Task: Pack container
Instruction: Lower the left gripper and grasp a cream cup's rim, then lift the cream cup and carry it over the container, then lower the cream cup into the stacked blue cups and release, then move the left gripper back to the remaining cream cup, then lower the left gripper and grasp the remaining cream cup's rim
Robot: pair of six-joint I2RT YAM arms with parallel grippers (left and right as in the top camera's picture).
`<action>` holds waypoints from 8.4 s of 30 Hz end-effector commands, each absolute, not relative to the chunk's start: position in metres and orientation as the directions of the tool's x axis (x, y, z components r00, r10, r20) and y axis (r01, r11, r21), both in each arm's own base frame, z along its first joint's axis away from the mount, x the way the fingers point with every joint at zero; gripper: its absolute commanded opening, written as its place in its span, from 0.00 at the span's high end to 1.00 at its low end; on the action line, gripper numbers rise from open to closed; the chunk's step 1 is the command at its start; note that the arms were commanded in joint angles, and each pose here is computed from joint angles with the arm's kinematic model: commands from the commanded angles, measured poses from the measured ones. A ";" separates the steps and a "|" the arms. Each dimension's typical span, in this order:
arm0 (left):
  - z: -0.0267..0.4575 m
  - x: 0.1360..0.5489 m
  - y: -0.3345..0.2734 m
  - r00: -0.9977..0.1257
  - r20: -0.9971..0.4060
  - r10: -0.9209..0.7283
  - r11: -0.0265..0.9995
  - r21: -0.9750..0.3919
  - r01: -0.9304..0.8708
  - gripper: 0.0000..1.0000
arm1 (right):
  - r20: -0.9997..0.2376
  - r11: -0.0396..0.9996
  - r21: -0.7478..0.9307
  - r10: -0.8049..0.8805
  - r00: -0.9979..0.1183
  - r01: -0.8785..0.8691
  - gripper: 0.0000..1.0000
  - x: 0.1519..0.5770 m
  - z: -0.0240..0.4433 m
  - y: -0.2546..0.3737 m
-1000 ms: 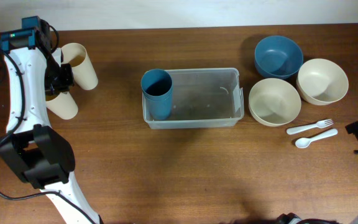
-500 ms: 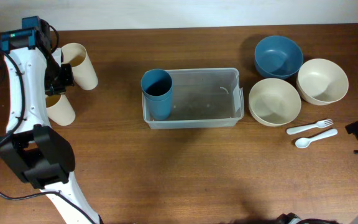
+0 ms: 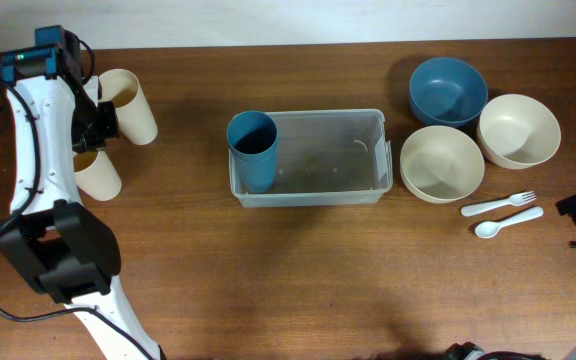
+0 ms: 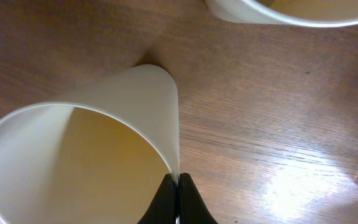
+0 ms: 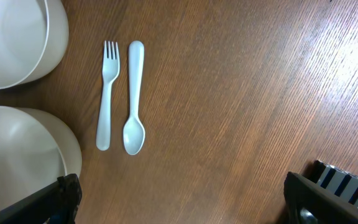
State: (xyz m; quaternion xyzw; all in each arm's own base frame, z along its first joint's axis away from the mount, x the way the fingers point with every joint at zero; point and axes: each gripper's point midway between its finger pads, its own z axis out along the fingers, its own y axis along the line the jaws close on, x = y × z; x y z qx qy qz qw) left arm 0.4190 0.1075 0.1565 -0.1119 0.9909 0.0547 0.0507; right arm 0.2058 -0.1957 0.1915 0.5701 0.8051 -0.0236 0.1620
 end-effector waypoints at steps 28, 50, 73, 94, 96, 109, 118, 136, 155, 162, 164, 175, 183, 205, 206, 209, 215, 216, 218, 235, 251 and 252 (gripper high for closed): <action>0.342 0.397 0.087 -0.838 -0.512 -0.192 0.976 -0.007 -0.219 0.98 | -0.290 0.333 0.138 0.914 -0.284 0.933 0.01 0.203 0.190 -0.199; 0.429 0.346 0.008 -0.709 -0.692 -0.136 0.974 -0.223 0.031 0.98 | -0.290 0.333 0.138 0.914 -0.284 0.933 0.01 0.203 0.190 -0.199; 0.428 0.340 -0.149 -0.660 -0.723 0.204 0.856 -0.196 0.479 0.99 | -0.290 0.333 0.138 0.914 -0.284 0.933 0.01 0.203 0.190 -0.199; 0.394 0.344 -0.142 -0.750 -0.620 0.230 0.884 -0.189 0.427 0.99 | -0.290 0.333 0.138 0.914 -0.284 0.933 0.01 0.203 0.190 -0.199; 0.392 0.344 -0.143 -0.755 -0.614 0.233 0.883 -0.191 0.428 0.99 | -0.290 0.333 0.138 0.914 -0.284 0.933 0.01 0.203 0.190 -0.199; 0.357 0.345 -0.147 -0.818 -0.515 0.257 0.887 -0.211 0.412 0.99 | -0.290 0.333 0.138 0.914 -0.284 0.933 0.01 0.203 0.190 -0.199; 0.360 0.351 -0.149 -0.804 -0.538 0.253 0.885 -0.206 0.417 0.99 | -0.290 0.333 0.138 0.914 -0.284 0.933 0.01 0.203 0.190 -0.199; 0.357 0.349 -0.144 -0.813 -0.523 0.256 0.894 -0.191 0.404 0.97 | -0.290 0.333 0.138 0.914 -0.284 0.933 0.01 0.203 0.190 -0.199; 0.365 0.360 -0.147 -0.781 -0.574 0.246 0.892 -0.181 0.414 0.33 | -0.290 0.333 0.138 0.914 -0.284 0.933 0.01 0.203 0.190 -0.199; 0.385 0.386 -0.110 -0.731 -0.656 0.189 0.968 -0.001 0.251 0.00 | -0.290 0.333 0.138 0.914 -0.284 0.933 0.01 0.203 0.190 -0.199; 0.386 0.392 -0.076 -0.741 -0.663 0.107 0.994 0.094 0.059 0.00 | -0.290 0.333 0.138 0.914 -0.284 0.933 0.01 0.203 0.190 -0.199; 0.381 0.412 0.005 -0.717 -0.690 -0.103 0.945 0.158 -0.288 0.00 | -0.290 0.333 0.138 0.914 -0.284 0.933 0.01 0.203 0.190 -0.199; 0.313 0.456 0.054 -0.783 -0.578 -0.231 0.924 0.122 -0.362 0.00 | -0.290 0.333 0.138 0.914 -0.284 0.933 0.01 0.203 0.190 -0.199; 0.213 0.520 0.032 -0.888 -0.439 -0.138 0.989 -0.007 -0.150 0.00 | -0.290 0.333 0.138 0.914 -0.284 0.933 0.01 0.203 0.190 -0.199; 0.211 0.519 0.031 -0.891 -0.433 -0.138 0.989 -0.009 -0.149 0.00 | -0.290 0.333 0.138 0.914 -0.284 0.933 0.01 0.203 0.190 -0.199; 0.206 0.519 0.032 -0.896 -0.421 -0.139 0.989 -0.007 -0.150 0.00 | -0.290 0.333 0.138 0.914 -0.284 0.933 0.01 0.203 0.190 -0.199; 0.200 0.520 0.032 -0.905 -0.411 -0.108 0.993 0.007 -0.121 0.00 | -0.290 0.333 0.138 0.914 -0.284 0.933 0.01 0.203 0.190 -0.199; 0.200 0.520 0.032 -0.906 -0.410 -0.106 0.993 0.009 -0.120 0.00 | -0.290 0.333 0.138 0.914 -0.284 0.933 0.01 0.203 0.190 -0.199; 0.199 0.520 0.032 -0.906 -0.410 -0.106 0.993 0.011 -0.121 0.00 | -0.290 0.333 0.138 0.914 -0.284 0.933 0.01 0.203 0.190 -0.199; 0.171 0.531 0.033 -0.920 -0.381 -0.096 0.994 0.018 -0.111 0.00 | -0.290 0.333 0.138 0.914 -0.284 0.933 0.01 0.203 0.190 -0.199; 0.160 0.525 0.032 -0.937 -0.334 -0.097 0.994 0.018 -0.109 0.00 | -0.290 0.333 0.138 0.914 -0.284 0.933 0.01 0.203 0.190 -0.199; 0.159 0.524 0.032 -0.938 -0.332 -0.097 0.994 0.018 -0.109 0.00 | -0.290 0.333 0.138 0.914 -0.284 0.933 0.01 0.203 0.190 -0.199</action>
